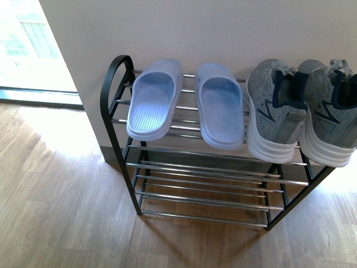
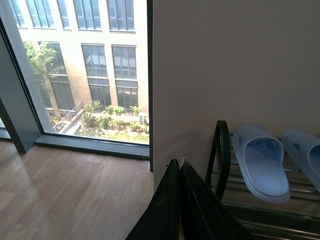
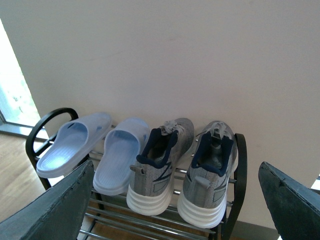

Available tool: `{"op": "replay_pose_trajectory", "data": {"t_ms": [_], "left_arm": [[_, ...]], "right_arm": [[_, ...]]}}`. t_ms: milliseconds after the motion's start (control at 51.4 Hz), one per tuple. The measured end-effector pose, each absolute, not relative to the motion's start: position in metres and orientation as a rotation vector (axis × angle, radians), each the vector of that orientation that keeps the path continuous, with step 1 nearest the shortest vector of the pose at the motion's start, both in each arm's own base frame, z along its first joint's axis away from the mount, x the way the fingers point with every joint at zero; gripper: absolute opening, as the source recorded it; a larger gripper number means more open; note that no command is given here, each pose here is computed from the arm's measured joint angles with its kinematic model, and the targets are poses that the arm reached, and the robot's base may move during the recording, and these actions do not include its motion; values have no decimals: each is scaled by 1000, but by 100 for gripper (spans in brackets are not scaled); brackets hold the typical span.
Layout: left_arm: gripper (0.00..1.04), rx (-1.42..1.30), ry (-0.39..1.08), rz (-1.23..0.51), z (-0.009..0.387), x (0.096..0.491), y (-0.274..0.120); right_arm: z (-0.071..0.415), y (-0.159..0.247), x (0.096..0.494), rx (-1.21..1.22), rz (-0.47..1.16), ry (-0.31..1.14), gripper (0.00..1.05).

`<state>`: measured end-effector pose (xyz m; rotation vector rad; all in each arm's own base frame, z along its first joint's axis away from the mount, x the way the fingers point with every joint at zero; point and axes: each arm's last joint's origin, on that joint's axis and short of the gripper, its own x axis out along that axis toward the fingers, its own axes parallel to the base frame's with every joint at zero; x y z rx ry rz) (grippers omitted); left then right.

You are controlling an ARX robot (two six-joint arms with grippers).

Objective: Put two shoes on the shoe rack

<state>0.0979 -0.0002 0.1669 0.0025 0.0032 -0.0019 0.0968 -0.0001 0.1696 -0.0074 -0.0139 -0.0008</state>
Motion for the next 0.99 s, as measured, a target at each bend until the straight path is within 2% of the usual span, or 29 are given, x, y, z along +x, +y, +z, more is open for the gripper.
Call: {"op": "replay_pose_trajectory", "data": {"t_ms": [39, 136, 389, 525, 992], "left_arm": [[4, 2, 3, -2, 167, 98, 0], [20, 2, 3, -2, 167, 98, 0], [73, 2, 3, -2, 167, 98, 0], [96, 2, 3, -2, 167, 98, 0], [95, 2, 3, -2, 167, 98, 0]], "right_arm": [[169, 0, 97, -7, -1, -14, 95], [170, 0, 97, -7, -2, -14, 95], [170, 0, 97, -7, -1, -14, 95], [170, 0, 97, -7, -2, -14, 95], [170, 0, 97, -7, -1, -14, 95]]}}
